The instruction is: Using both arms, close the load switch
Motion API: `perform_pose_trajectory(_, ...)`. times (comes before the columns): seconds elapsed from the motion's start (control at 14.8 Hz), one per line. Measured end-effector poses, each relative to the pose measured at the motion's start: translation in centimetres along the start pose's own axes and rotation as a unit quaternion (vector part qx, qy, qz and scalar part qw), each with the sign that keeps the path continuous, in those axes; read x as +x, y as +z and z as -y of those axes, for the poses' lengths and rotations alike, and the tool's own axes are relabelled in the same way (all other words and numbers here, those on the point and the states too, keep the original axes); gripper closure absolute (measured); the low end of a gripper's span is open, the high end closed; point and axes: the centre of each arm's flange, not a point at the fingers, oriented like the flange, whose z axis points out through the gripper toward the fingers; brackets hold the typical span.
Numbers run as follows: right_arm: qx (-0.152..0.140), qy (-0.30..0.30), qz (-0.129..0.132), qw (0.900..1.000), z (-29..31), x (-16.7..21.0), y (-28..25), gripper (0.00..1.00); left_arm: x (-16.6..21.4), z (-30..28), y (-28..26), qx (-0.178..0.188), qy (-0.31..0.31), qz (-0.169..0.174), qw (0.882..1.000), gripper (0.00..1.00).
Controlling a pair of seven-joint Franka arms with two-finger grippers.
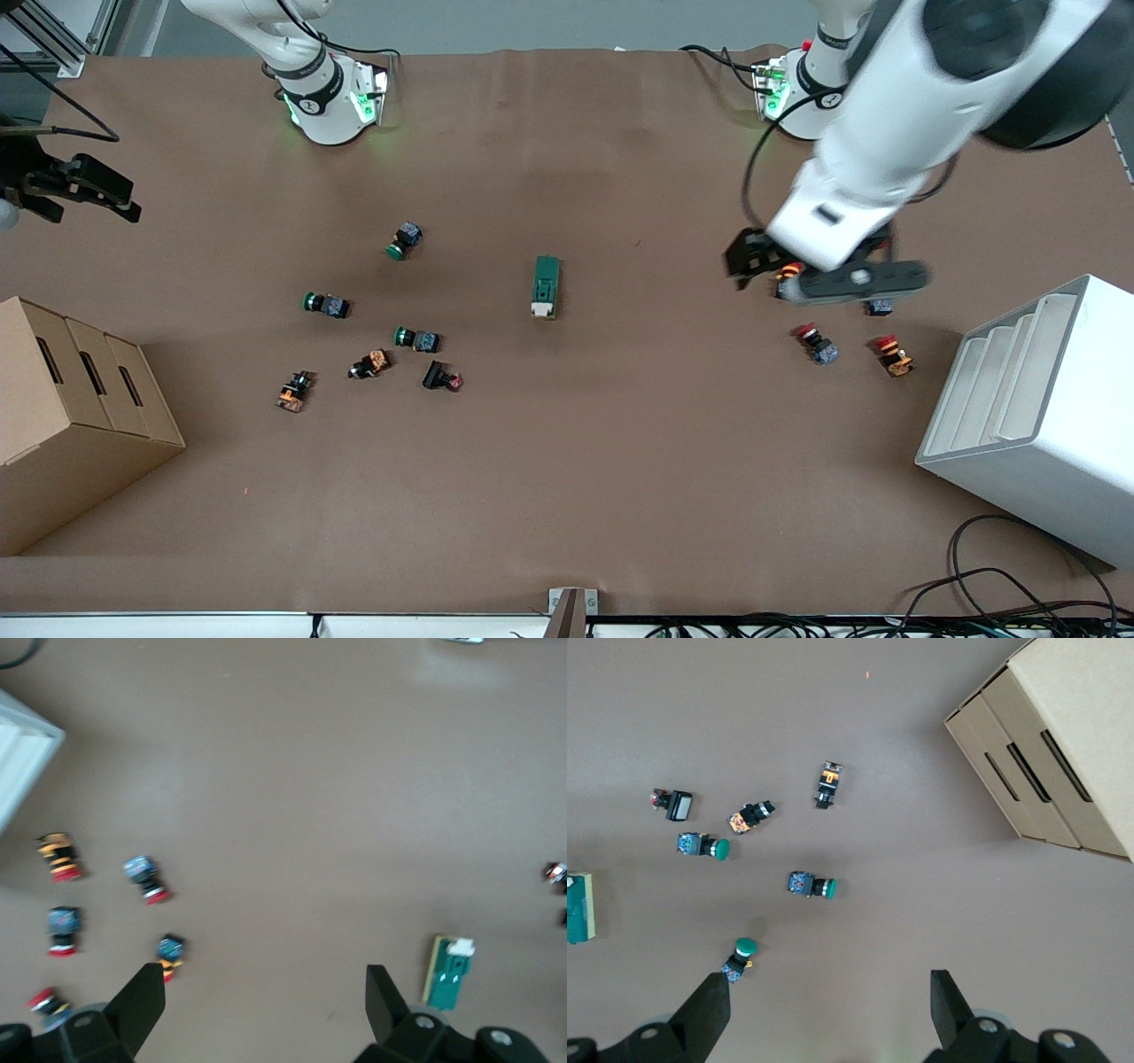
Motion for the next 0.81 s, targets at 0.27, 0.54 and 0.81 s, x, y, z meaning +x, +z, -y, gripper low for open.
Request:
perform_pose_trajectory(0.27, 0.001, 0.0, -0.001, 1.0, 0.0, 0.0, -0.1, 0.0, -0.2, 5.0, -2.8, 0.009, 0.02, -0.006, 1.0, 0.0)
perform_pose_trajectory(0.54, 0.0, 0.0, -0.013, 1.0, 0.0, -0.1, -1.6, 0.0, -0.7, 7.9, -4.3, 0.011, 0.063, 0.008, 0.998, 0.0)
perform_pose_trajectory(0.81, -0.006, 0.004, -0.003, 1.0, -0.4, -0.8, -3.4, 0.0, -1.2, 11.2, -4.9, 0.017, 0.093, 0.017, 0.995, 0.0)
